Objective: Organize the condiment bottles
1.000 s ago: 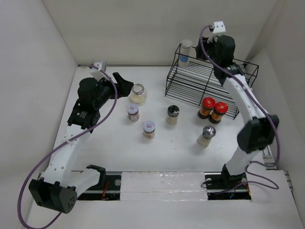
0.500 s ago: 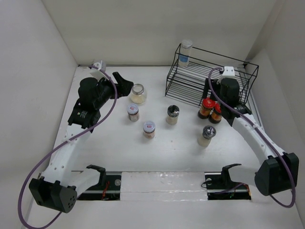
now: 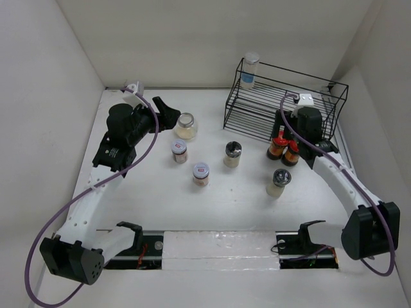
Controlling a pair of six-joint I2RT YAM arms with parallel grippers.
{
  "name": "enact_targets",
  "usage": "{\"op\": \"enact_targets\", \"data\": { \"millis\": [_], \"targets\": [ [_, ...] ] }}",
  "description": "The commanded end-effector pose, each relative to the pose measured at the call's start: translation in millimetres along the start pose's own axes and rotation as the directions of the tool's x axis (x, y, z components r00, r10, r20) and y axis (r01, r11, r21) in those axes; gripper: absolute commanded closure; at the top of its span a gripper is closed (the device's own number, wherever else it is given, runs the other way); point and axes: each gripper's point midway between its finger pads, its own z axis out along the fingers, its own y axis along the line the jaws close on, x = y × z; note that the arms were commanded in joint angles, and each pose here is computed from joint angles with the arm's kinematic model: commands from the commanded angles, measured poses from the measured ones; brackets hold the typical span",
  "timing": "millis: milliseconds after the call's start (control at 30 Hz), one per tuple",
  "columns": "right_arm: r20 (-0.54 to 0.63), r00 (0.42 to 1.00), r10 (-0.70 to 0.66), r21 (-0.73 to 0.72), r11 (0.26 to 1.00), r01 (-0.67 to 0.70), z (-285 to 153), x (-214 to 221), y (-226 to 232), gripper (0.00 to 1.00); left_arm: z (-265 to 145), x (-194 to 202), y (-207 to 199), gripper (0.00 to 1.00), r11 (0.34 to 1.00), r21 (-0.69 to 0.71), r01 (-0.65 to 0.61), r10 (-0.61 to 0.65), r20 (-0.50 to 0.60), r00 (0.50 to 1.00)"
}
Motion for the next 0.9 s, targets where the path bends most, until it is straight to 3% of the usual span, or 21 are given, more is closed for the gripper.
{"op": "enact_targets", "data": {
  "millis": [0, 233, 767, 867],
  "targets": [
    [0.088, 0.996, 0.005, 0.010, 1.000, -0.006, -15.1, -21.2, -1.1, 0.08, 1.3, -6.7, -4.3, 0.25, 1.000, 0.024, 0.002, -0.002, 0.023, 1.000],
    [-0.034, 0.999, -0.010, -0.040, 0.999, 0.008, -1.4, 17.6, 10.7, 0.11, -1.1, -10.9, -7.1, 0.25, 0.999, 0.032, -0.002, 0.001, 0.039, 0.999],
    [-0.122, 0.992, -0.034, -0.013, 0.999, 0.033, 28.1, 47.3, 13.6, 0.08, -1.3, -10.1, -8.5, 0.25, 0.999, 0.040, -0.002, 0.001, 0.035, 0.999],
    [-0.139, 0.989, -0.051, -0.033, 0.998, 0.047, 28.3, 55.8, 22.6, 0.16, -1.3, -10.1, -8.5, 0.25, 0.999, 0.040, -0.002, 0.001, 0.035, 0.999]
  ]
}}
